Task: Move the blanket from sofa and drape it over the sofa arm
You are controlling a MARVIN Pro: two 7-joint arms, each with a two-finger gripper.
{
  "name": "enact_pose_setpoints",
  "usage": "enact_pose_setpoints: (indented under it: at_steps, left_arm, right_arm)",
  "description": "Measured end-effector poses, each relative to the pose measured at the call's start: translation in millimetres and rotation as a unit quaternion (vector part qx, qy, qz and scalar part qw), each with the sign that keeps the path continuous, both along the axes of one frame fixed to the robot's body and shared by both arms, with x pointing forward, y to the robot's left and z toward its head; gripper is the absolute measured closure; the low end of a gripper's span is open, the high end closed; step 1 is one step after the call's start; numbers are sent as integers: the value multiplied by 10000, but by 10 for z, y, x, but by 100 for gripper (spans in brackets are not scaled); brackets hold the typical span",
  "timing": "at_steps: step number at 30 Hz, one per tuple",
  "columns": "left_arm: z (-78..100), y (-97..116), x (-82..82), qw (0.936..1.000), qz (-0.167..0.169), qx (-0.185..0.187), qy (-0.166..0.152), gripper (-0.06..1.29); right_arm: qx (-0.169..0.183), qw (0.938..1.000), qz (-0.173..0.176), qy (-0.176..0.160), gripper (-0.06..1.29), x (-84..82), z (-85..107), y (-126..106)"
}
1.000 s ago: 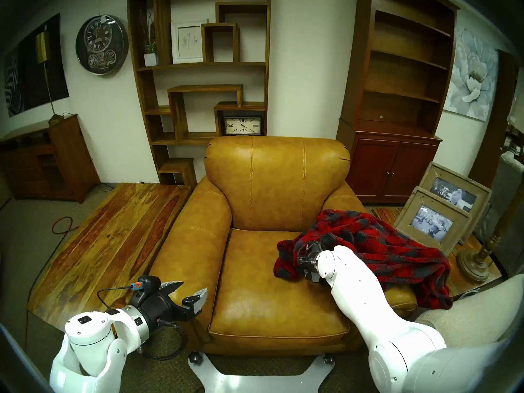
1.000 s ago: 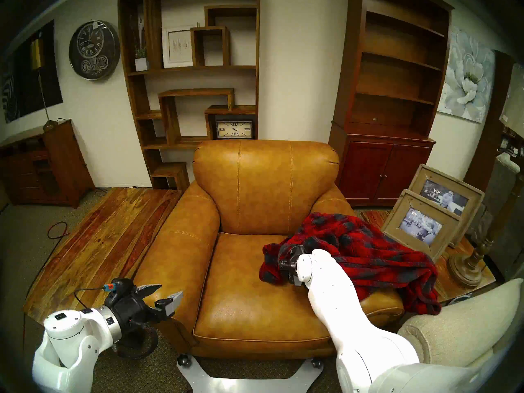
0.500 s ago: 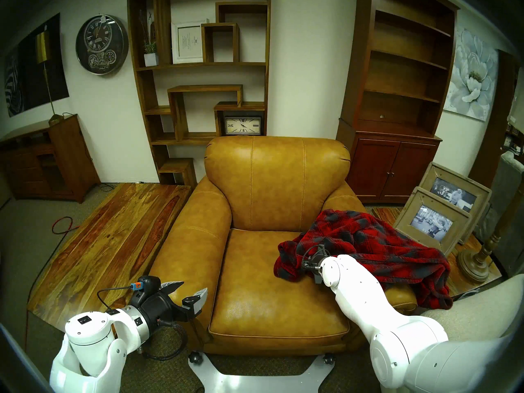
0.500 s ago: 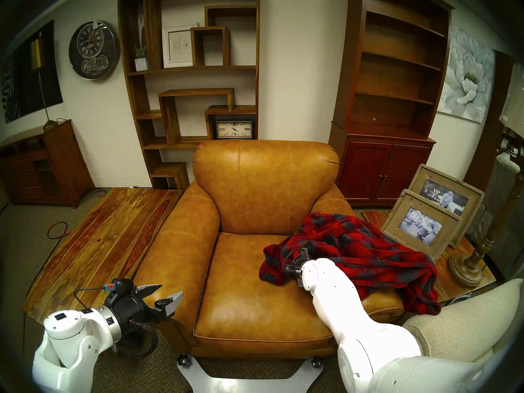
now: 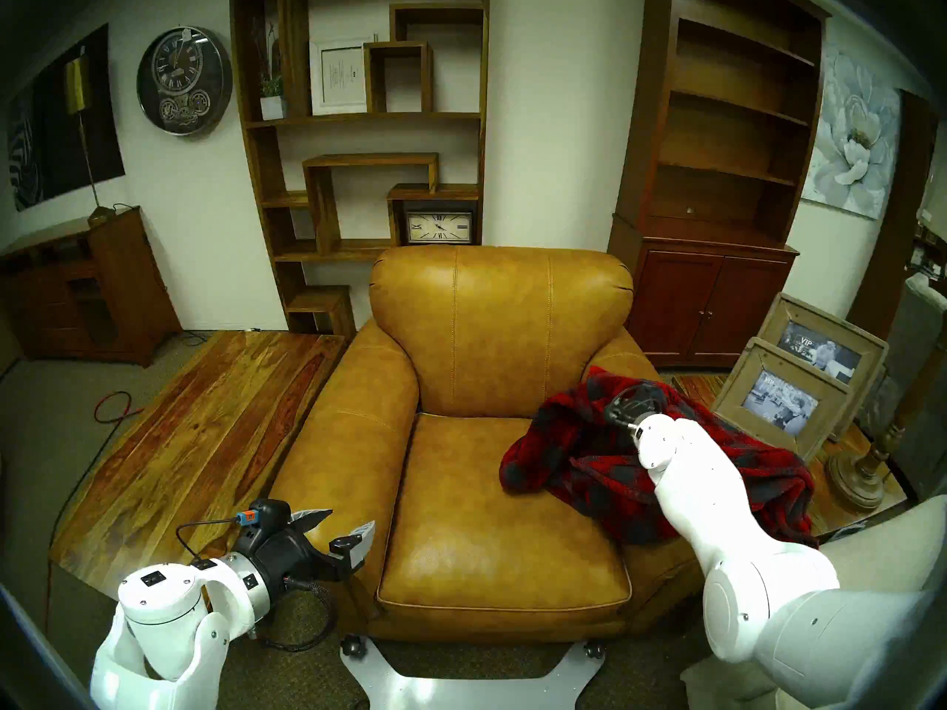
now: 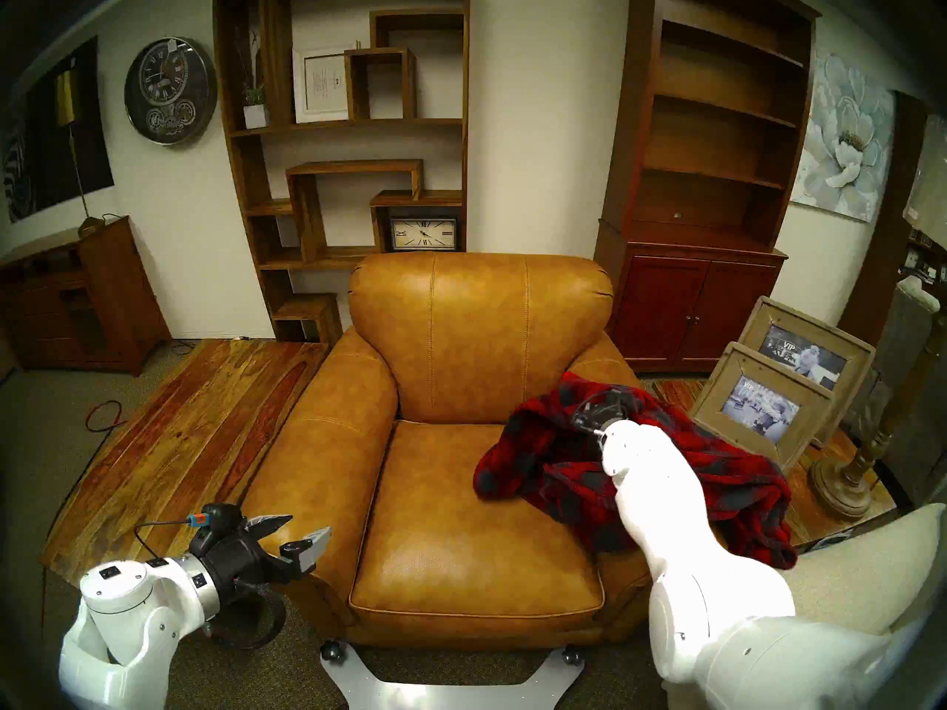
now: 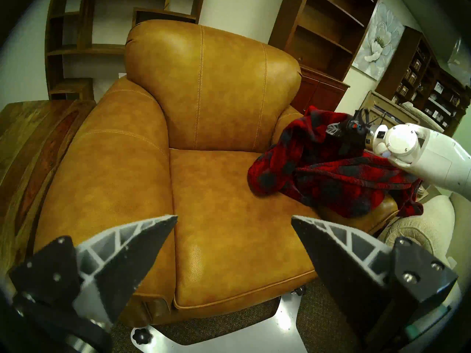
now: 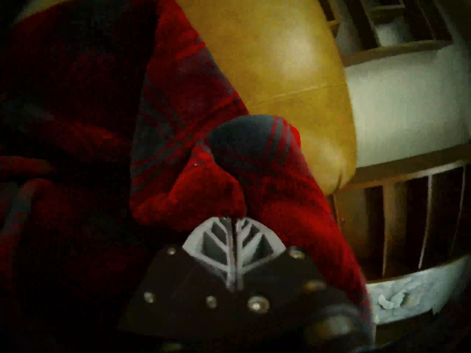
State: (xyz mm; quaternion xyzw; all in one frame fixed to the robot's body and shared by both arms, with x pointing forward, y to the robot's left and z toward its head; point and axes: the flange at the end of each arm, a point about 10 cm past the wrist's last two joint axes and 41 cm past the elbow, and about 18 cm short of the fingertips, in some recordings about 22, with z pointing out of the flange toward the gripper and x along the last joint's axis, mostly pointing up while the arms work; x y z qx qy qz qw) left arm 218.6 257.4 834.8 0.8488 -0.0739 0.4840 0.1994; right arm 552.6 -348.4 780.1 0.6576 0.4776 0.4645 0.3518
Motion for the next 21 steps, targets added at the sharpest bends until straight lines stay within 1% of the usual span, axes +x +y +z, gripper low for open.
enact_pose_setpoints:
  at_steps: [1,2,5,6,9,12,15,21]
  left_arm:
    - [-1,0,0,10000,0,0,0,-2]
    - [-1,0,0,10000,0,0,1,-2]
    - [-1,0,-1,10000,0,0,1,-2]
    - [-2,0,-1,10000,0,0,1,-2]
    - [-2,0,-1,10000,-1,0,1,-2]
    - [-2,0,-1,10000,-1,0,1,-2]
    - [-2,0,-2,10000,-1,0,1,-2]
    - [-1,-1,-2,10000,-2,-1,-2,-2]
  right_arm:
    - [20,9998,-97,-173,125,34,149,-127]
    - [29,9996,-138,-241,125,45,210,-181]
    - [53,9978,-335,-569,125,84,538,-472]
    - [56,9971,-394,-644,125,84,638,-571]
    - [56,9959,-523,-732,125,54,836,-811]
    - [57,9953,-621,-748,125,7,962,-997]
    - [60,9944,-767,-728,125,-80,1109,-1258]
    - [78,9931,-982,-630,125,-261,1309,-1668]
